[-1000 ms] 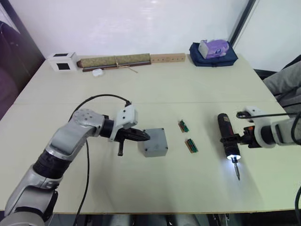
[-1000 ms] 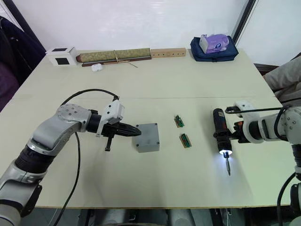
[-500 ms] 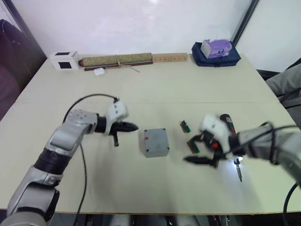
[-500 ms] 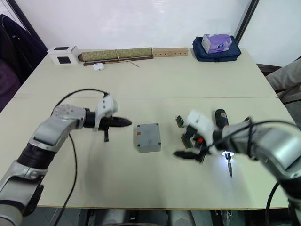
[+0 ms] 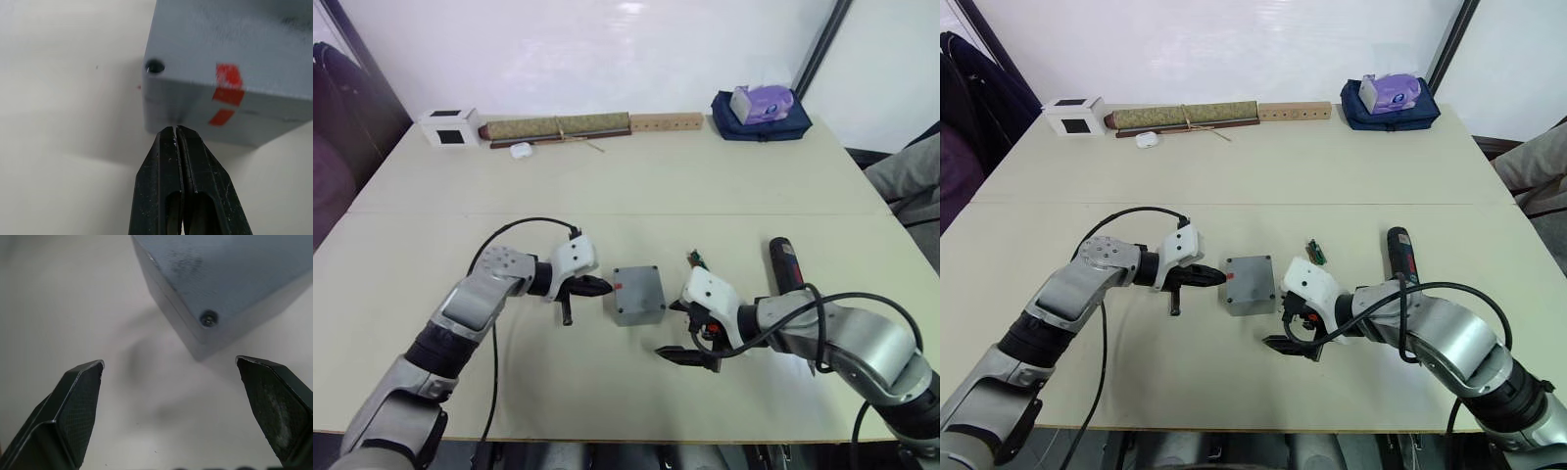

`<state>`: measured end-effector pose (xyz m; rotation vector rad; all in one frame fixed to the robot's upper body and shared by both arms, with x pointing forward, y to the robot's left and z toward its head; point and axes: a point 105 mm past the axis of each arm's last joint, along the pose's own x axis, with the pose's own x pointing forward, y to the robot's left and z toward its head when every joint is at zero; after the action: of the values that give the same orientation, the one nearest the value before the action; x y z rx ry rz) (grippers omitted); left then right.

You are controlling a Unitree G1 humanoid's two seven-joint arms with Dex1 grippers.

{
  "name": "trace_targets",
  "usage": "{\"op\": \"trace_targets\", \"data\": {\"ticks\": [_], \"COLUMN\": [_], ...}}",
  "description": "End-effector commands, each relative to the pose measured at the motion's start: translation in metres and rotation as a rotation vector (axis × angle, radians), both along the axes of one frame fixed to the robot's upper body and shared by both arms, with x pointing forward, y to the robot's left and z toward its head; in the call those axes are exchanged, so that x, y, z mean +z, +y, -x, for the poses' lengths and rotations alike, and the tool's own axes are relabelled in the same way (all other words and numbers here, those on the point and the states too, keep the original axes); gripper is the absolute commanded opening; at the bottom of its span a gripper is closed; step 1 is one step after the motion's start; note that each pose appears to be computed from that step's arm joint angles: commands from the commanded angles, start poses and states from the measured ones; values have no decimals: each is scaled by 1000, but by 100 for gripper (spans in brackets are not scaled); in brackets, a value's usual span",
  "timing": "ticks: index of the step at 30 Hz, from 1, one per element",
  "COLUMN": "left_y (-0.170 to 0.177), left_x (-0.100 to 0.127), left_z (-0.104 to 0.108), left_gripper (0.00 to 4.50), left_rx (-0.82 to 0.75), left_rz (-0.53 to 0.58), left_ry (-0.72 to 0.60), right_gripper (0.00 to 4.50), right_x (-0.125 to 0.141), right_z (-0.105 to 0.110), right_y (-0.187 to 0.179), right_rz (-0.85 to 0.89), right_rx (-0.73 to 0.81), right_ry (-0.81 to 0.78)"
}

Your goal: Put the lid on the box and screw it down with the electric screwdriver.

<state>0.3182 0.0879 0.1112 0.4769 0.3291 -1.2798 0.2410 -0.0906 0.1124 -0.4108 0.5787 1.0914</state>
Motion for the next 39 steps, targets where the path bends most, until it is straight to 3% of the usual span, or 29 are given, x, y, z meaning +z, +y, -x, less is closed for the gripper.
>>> {"op": "trace_targets", "data": {"ticks": [1,6,8,11,18,22,27,34,39], "left_y": [-12,-9,2,15,32,27,17,14,15], "left_x": [12,10,6,9,5,-6,-11,-1,1], "left_z": [-7,-28,-34,-37,-24,15,25,5,0], "left_gripper": [0,0,0,0,0,0,0,0,0], "left_rx": [-27,-4,-6,20,0,-88,-72,14,20], "left_rz": [30,-34,-100,-95,-120,-106,-86,-41,-37], "left_ry": [-62,-135,-164,-134,-59,74,83,7,-2], "right_gripper": [446,446,446,446,446,446,446,446,446], "right_x": [11,27,28,30,31,22,9,7,8], "right_z": [5,7,4,5,-3,-32,-39,-18,-11], "right_y": [12,29,25,9,-17,-23,-7,12,13], "right_rz": [-54,-220,-215,-194,-120,-74,-72,-130,-147], "right_rx": [27,-2,-31,-57,-95,-135,-71,42,43], "right_ry": [-29,23,12,2,-46,-118,-129,-64,-46]}}
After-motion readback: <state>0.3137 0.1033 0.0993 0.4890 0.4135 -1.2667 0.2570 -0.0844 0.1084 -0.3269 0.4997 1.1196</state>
